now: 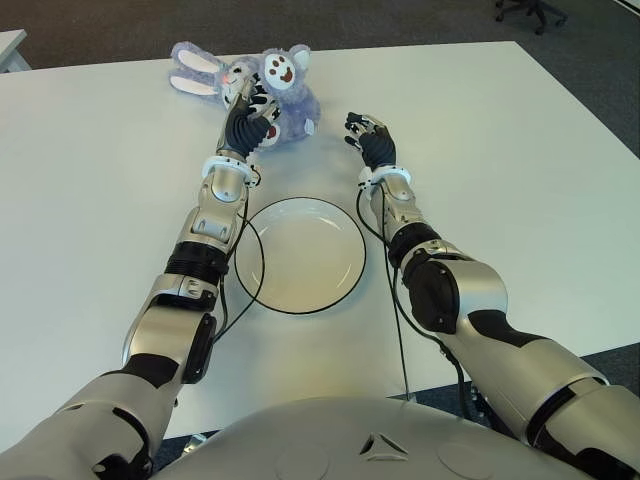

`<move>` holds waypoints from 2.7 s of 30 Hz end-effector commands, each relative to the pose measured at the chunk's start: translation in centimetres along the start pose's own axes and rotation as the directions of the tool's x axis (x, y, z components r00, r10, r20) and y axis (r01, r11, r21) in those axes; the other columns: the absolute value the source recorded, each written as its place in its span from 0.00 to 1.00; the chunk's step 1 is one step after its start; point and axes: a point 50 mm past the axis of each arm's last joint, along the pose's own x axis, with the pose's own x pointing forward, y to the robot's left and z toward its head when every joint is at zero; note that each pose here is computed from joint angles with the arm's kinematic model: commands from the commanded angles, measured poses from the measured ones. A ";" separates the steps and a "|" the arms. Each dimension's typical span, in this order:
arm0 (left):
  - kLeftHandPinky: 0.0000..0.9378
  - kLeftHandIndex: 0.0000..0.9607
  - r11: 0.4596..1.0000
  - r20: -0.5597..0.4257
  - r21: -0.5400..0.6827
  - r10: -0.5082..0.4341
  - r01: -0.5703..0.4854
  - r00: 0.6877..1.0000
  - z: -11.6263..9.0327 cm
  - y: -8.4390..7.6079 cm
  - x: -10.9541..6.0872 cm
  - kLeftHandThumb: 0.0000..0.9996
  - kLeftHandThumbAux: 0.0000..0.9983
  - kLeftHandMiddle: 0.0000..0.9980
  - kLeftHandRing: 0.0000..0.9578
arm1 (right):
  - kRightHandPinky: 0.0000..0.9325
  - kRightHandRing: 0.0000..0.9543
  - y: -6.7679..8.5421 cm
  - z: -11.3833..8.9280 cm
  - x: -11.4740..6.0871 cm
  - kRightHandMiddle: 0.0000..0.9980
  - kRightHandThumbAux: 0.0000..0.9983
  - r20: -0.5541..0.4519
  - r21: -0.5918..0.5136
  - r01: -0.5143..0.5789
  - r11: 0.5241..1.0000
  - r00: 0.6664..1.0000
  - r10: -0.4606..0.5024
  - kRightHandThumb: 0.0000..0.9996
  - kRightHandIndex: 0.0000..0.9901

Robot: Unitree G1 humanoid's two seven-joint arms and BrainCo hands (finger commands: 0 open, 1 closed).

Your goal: Put the doll into the plate.

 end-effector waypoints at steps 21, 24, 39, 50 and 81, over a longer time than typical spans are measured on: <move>0.29 0.22 0.996 -0.044 0.054 0.078 -0.075 0.996 -0.2 -0.1 -0.3 0.67 0.44 0.31 0.30 | 0.19 0.15 0.7 -3.7 -1.3 0.17 0.73 -0.150 0.016 0.006 1.000 0.989 -0.004 0.71 0.41; 0.30 0.22 0.995 -0.044 0.063 0.085 -0.082 0.995 -0.1 -0.1 -0.4 0.69 0.43 0.33 0.32 | 0.18 0.14 0.6 -3.8 -1.4 0.17 0.73 -0.149 0.011 0.006 1.000 0.989 -0.005 0.71 0.41; 0.31 0.16 0.992 -0.026 0.130 0.002 0.001 1.000 0.2 -0.2 -0.7 0.62 0.32 0.30 0.30 | 0.18 0.13 0.7 -3.4 -1.2 0.16 0.73 -0.138 -0.017 -0.004 1.000 0.990 0.001 0.71 0.41; 0.20 0.08 0.978 -0.069 0.180 -0.095 0.106 0.993 -0.5 -0.4 -1.2 0.58 0.31 0.25 0.25 | 0.19 0.14 0.7 -3.8 -1.4 0.15 0.73 -0.151 -0.010 0.004 1.000 0.989 -0.005 0.71 0.40; 0.16 0.02 0.974 -0.209 0.179 -0.102 0.140 0.973 -2.0 -2.5 -4.9 0.48 0.36 0.13 0.15 | 0.19 0.14 0.7 -3.8 -1.4 0.15 0.73 -0.154 -0.022 -0.022 1.000 0.988 0.018 0.71 0.40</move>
